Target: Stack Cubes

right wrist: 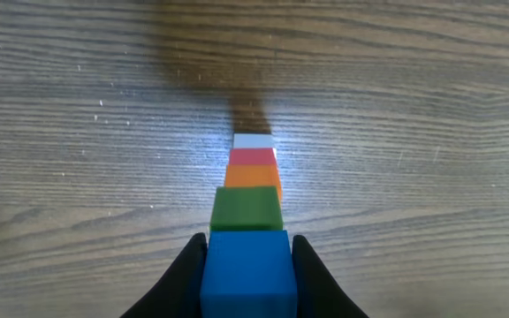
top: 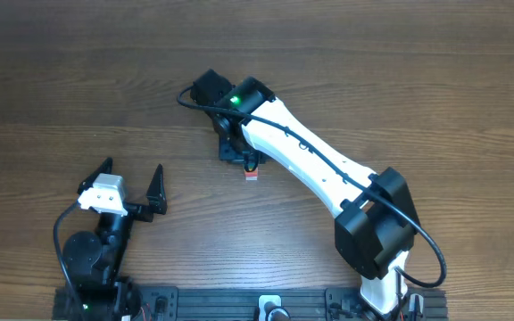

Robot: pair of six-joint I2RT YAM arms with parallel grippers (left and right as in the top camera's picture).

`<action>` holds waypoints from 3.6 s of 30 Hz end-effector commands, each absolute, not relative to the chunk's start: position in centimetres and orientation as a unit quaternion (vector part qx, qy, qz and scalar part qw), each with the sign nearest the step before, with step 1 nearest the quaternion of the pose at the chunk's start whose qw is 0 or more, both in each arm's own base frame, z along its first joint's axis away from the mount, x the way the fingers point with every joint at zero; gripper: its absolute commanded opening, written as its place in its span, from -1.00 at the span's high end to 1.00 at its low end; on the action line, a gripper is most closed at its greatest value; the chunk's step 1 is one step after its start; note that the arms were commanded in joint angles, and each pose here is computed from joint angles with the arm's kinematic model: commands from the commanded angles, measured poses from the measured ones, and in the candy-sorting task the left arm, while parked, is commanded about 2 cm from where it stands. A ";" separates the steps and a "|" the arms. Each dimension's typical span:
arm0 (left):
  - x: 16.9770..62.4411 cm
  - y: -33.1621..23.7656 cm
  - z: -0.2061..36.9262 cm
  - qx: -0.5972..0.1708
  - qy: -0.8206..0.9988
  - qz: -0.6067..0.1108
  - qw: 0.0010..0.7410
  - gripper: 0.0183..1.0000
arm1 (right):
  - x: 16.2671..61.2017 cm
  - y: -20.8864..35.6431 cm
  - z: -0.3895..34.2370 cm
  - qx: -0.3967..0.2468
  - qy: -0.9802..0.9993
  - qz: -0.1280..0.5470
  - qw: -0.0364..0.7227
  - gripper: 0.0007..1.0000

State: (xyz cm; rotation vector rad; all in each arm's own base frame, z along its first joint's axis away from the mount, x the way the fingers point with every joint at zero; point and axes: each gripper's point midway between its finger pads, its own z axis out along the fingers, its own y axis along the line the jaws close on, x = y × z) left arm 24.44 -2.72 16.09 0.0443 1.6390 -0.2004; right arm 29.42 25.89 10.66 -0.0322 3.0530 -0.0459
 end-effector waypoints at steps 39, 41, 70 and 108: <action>24.4 -2.8 16.0 0.027 0.728 -0.086 0.680 -1.00 | 30.2 26.1 10.5 -0.004 0.998 -0.020 0.056 0.32; 24.4 -2.8 16.0 0.027 0.728 -0.086 0.680 -1.00 | 30.2 26.1 10.5 -0.004 0.998 -0.020 0.057 0.28; 24.4 -2.8 16.0 0.027 0.728 -0.086 0.680 -1.00 | 39.6 5.6 15.5 0.092 0.981 -0.013 0.169 -0.98; 24.4 -2.8 16.0 0.027 0.728 -0.086 0.680 -1.00 | 24.4 -0.6 19.5 0.022 0.712 -0.016 0.702 -0.99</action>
